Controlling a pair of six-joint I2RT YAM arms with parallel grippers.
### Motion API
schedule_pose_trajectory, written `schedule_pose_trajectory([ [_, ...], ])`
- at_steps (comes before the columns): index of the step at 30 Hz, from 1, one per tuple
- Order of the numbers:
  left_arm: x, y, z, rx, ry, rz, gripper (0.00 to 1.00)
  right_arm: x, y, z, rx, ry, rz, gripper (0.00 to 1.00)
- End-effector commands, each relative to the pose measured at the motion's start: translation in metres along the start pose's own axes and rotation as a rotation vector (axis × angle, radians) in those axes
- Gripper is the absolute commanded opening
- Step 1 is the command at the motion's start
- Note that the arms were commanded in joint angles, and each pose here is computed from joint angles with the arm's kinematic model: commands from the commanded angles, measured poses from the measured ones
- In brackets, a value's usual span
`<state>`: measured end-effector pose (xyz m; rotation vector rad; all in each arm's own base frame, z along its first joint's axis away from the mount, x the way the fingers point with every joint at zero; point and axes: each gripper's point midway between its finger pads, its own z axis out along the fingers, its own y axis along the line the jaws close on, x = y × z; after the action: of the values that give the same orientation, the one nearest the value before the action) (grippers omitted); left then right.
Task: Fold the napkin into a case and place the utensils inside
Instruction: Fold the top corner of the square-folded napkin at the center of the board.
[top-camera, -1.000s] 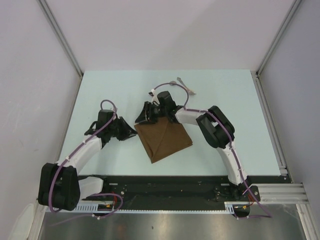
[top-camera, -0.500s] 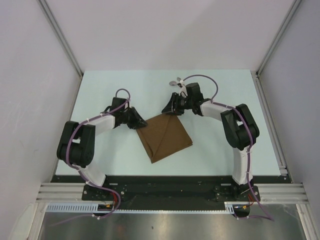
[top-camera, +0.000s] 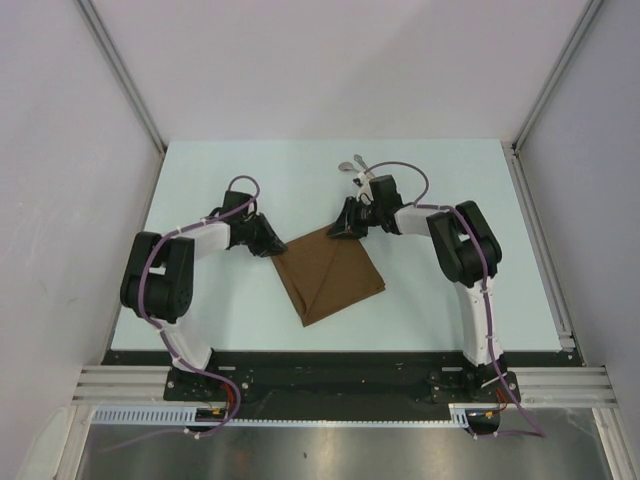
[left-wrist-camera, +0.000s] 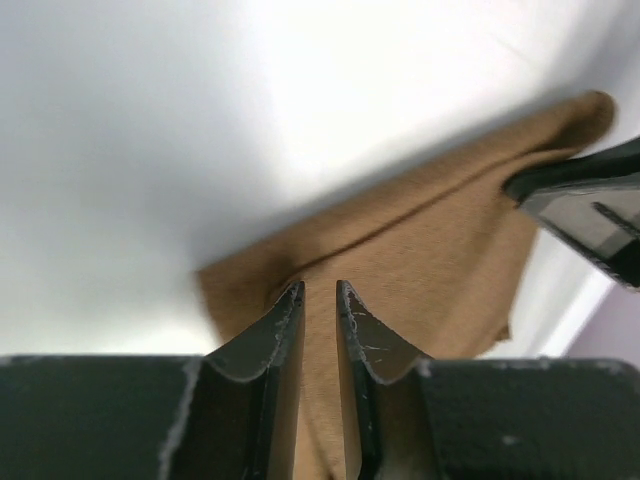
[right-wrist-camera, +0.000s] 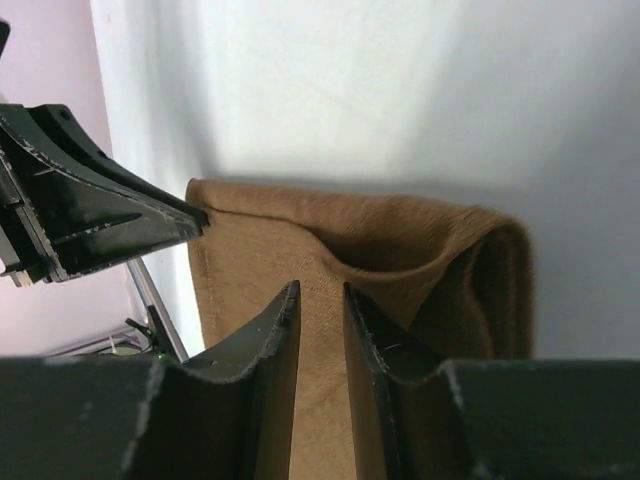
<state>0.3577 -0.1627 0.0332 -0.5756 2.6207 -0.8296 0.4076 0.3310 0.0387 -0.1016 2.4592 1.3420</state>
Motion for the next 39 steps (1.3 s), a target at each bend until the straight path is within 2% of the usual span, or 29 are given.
schedule_pose_trajectory([
  [1, -0.012, 0.025, -0.008, -0.102, -0.044, 0.045, 0.23, -0.031, 0.008, 0.003, -0.057, -0.054, -0.057, 0.28],
  [5, -0.017, 0.03, -0.012, -0.143, -0.065, 0.06, 0.24, -0.046, 0.009, 0.002, -0.07, -0.073, -0.057, 0.31],
  [8, -0.025, 0.018, -0.023, -0.121, -0.112, 0.105, 0.25, -0.049, 0.018, -0.003, -0.077, -0.067, -0.06, 0.32],
  [12, -0.034, 0.003, -0.044, -0.107, -0.172, 0.17, 0.37, -0.04, 0.035, -0.014, -0.069, -0.068, -0.07, 0.35],
  [14, -0.034, 0.002, -0.044, -0.107, -0.163, 0.171, 0.38, -0.027, 0.045, -0.018, -0.068, -0.06, -0.07, 0.36],
  [24, -0.032, 0.006, -0.024, -0.102, -0.1, 0.159, 0.31, 0.04, 0.083, -0.021, -0.095, 0.005, -0.098, 0.36],
  [39, -0.01, 0.014, 0.0, -0.097, -0.02, 0.146, 0.29, 0.094, 0.086, -0.006, -0.062, 0.1, -0.127, 0.35],
])
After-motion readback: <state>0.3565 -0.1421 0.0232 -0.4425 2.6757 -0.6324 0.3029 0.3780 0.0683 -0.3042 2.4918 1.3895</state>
